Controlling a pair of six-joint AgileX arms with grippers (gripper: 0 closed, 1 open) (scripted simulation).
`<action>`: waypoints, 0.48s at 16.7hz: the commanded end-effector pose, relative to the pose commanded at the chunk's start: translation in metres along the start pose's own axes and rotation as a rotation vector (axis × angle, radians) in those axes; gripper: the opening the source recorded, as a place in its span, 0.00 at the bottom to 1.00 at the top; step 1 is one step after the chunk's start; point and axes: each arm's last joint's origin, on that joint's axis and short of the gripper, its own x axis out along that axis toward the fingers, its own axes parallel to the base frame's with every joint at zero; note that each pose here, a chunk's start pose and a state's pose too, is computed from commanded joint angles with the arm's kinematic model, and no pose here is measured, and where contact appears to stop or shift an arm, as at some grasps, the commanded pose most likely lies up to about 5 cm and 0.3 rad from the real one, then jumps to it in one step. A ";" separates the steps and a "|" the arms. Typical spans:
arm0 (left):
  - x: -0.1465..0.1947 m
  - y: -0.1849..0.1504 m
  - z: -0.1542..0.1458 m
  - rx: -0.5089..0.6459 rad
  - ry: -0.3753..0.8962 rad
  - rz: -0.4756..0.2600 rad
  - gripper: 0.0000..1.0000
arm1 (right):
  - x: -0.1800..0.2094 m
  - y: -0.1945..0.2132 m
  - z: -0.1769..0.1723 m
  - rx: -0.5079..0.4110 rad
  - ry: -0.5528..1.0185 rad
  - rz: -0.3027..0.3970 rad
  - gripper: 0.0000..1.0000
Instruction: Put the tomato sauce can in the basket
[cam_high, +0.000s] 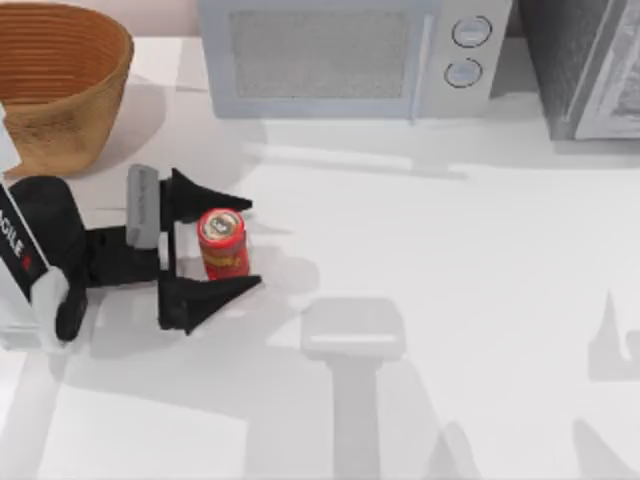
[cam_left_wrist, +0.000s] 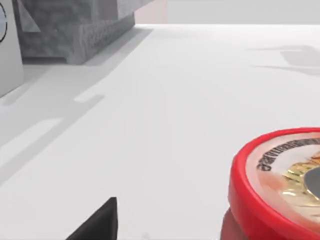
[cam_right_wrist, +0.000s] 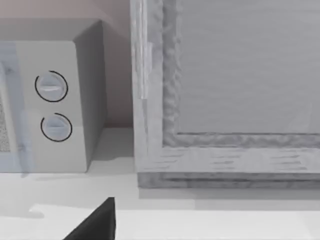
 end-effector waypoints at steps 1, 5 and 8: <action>0.001 0.000 0.000 0.000 -0.001 0.000 1.00 | 0.000 0.000 0.000 0.000 0.000 0.000 1.00; 0.001 0.000 0.000 0.000 -0.001 0.000 1.00 | 0.000 0.000 0.000 0.000 0.000 0.000 1.00; 0.001 0.000 0.000 0.000 -0.001 0.000 0.77 | 0.000 0.000 0.000 0.000 0.000 0.000 1.00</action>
